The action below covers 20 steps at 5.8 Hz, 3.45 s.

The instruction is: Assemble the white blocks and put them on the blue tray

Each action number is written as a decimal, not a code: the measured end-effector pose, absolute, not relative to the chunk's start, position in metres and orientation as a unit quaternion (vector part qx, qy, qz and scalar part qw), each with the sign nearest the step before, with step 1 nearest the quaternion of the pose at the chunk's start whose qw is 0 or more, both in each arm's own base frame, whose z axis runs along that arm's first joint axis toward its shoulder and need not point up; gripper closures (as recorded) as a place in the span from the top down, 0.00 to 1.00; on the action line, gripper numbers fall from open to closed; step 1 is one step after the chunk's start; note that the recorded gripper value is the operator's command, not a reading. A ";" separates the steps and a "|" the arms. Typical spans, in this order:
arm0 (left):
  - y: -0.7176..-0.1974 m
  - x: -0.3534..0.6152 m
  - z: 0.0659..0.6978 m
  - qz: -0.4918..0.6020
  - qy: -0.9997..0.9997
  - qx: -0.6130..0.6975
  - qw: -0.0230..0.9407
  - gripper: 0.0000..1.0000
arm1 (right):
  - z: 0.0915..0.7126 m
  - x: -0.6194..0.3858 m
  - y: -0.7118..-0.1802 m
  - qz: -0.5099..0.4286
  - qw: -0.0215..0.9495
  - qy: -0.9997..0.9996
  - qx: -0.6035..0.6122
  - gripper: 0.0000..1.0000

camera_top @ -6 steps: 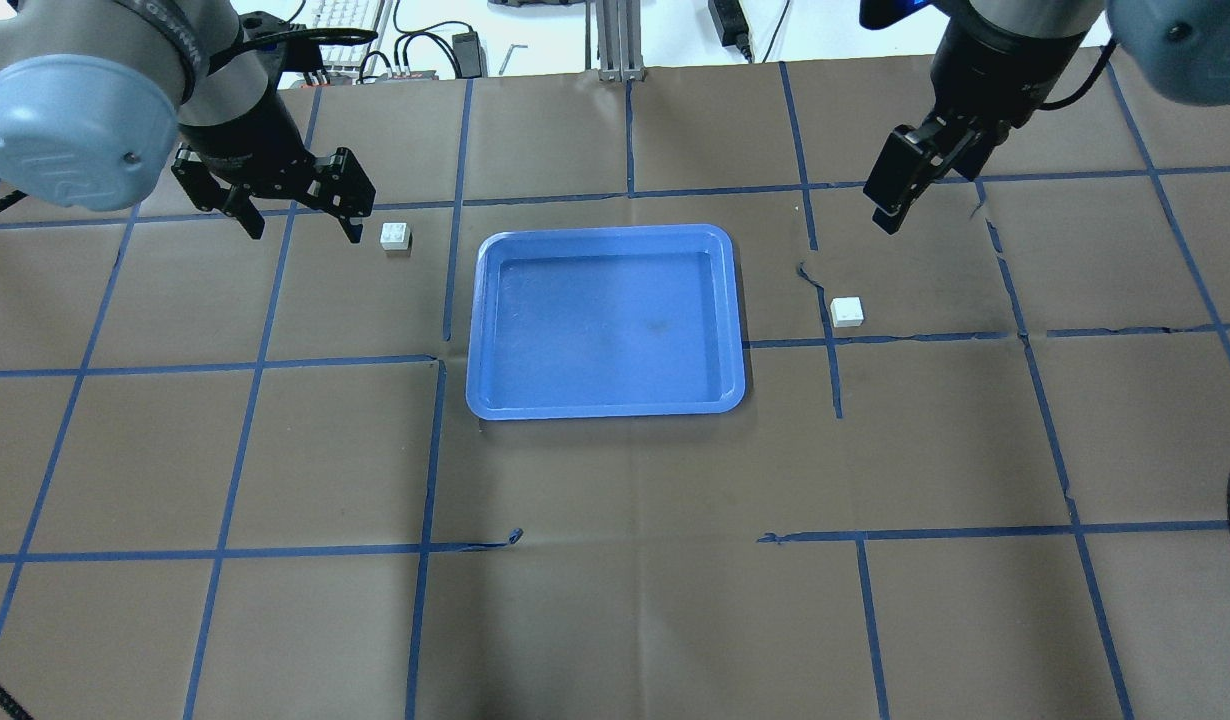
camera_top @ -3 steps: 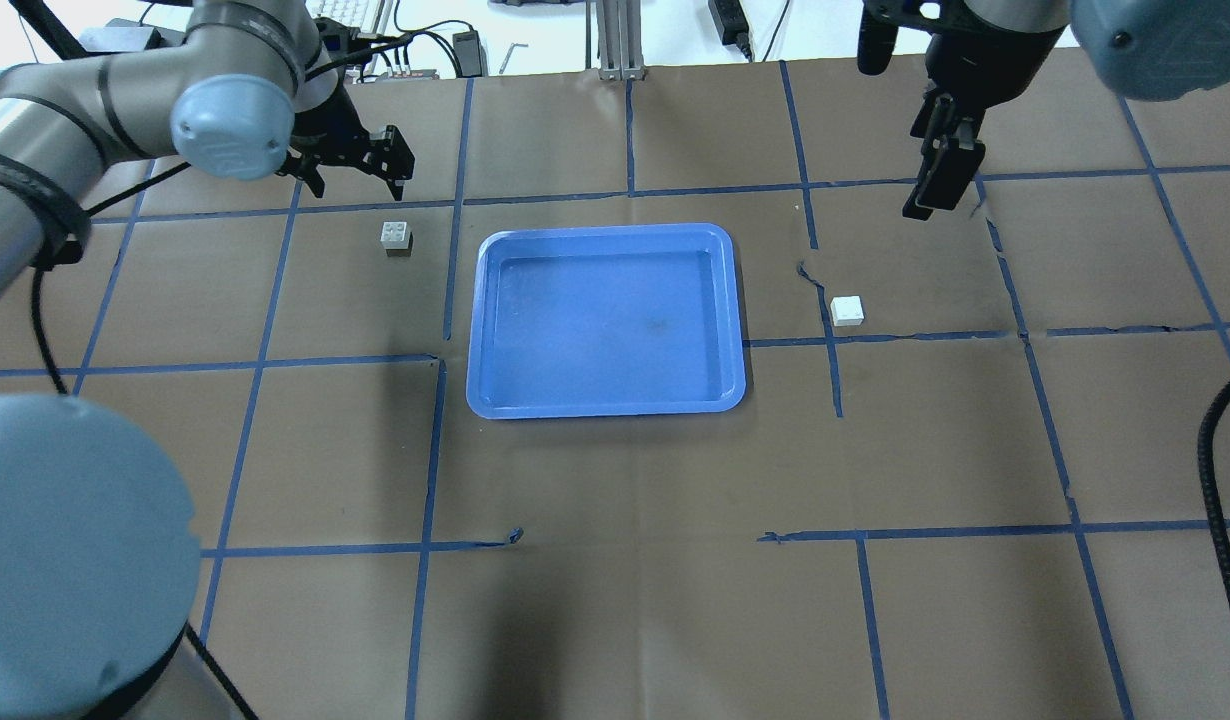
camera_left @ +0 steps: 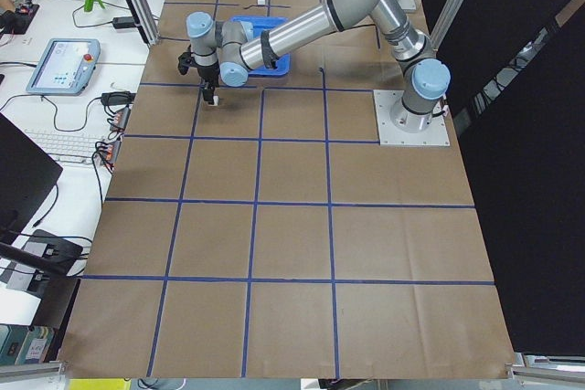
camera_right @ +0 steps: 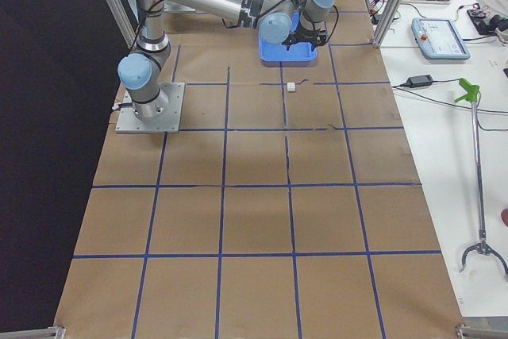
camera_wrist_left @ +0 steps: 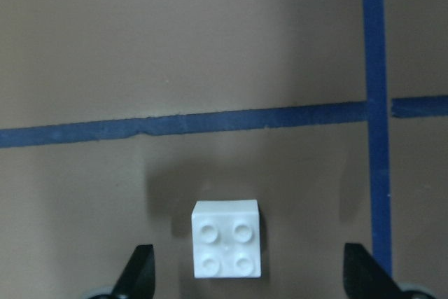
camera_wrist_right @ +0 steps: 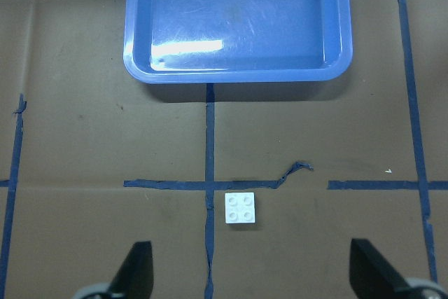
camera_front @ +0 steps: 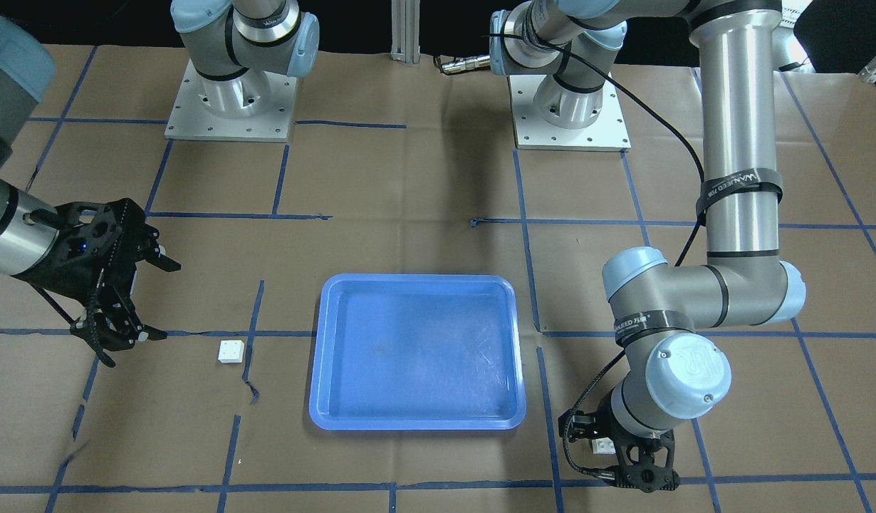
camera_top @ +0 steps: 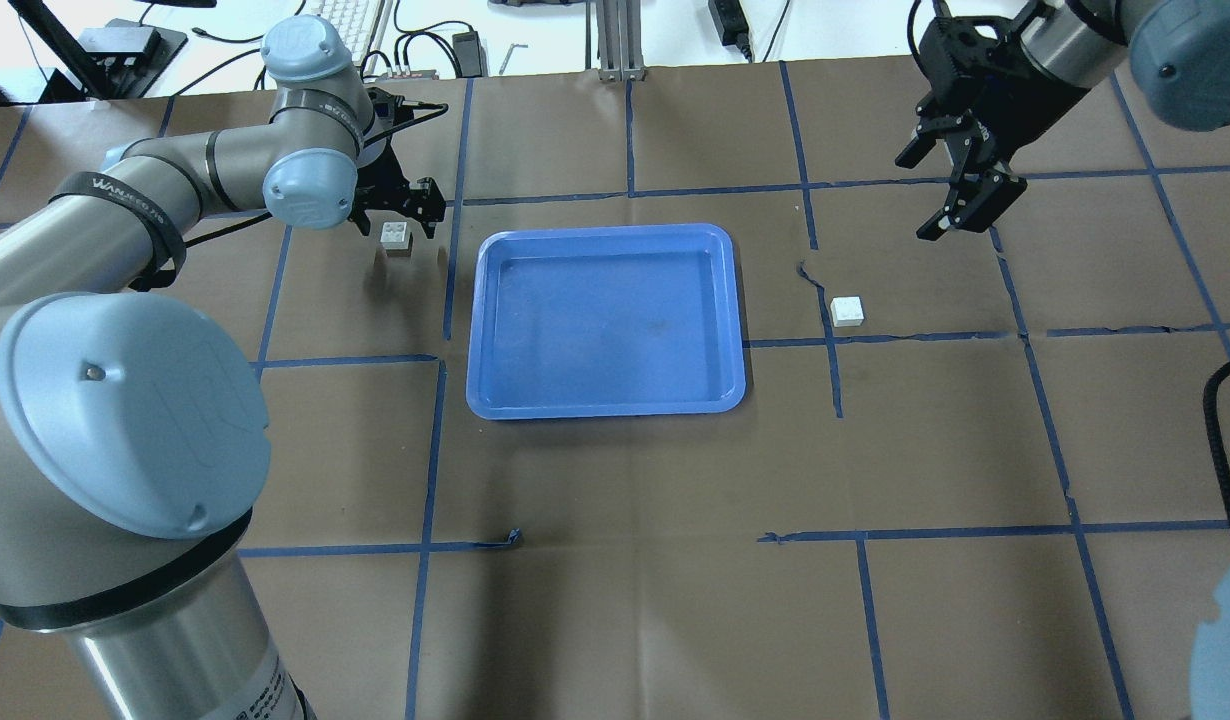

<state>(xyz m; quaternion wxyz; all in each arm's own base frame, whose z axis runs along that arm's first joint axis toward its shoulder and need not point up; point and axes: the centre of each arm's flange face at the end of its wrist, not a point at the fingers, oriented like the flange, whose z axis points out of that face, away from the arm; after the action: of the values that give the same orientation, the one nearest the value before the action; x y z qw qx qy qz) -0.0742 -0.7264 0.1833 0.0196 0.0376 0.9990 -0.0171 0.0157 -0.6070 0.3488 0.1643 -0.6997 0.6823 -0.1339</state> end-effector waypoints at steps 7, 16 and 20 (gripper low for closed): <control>-0.683 -0.145 0.245 -0.038 0.988 0.145 0.021 0.00 | 0.148 -0.008 -0.605 -0.203 0.253 0.640 -0.696 0.65; -0.572 -0.320 0.197 0.008 0.690 0.724 -0.010 0.12 | 0.209 0.039 -0.599 -0.200 0.233 0.662 -0.684 0.27; -0.561 -0.321 0.175 -0.002 0.688 0.725 -0.004 0.99 | 0.215 0.063 -0.589 -0.199 0.231 0.665 -0.682 0.27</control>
<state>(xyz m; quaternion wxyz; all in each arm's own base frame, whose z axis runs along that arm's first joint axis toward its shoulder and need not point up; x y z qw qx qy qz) -0.3210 -0.5611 0.1751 -0.0038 0.7252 0.6885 -0.0023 0.0629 -0.5889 0.2147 0.2314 -0.6819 0.6647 -0.1989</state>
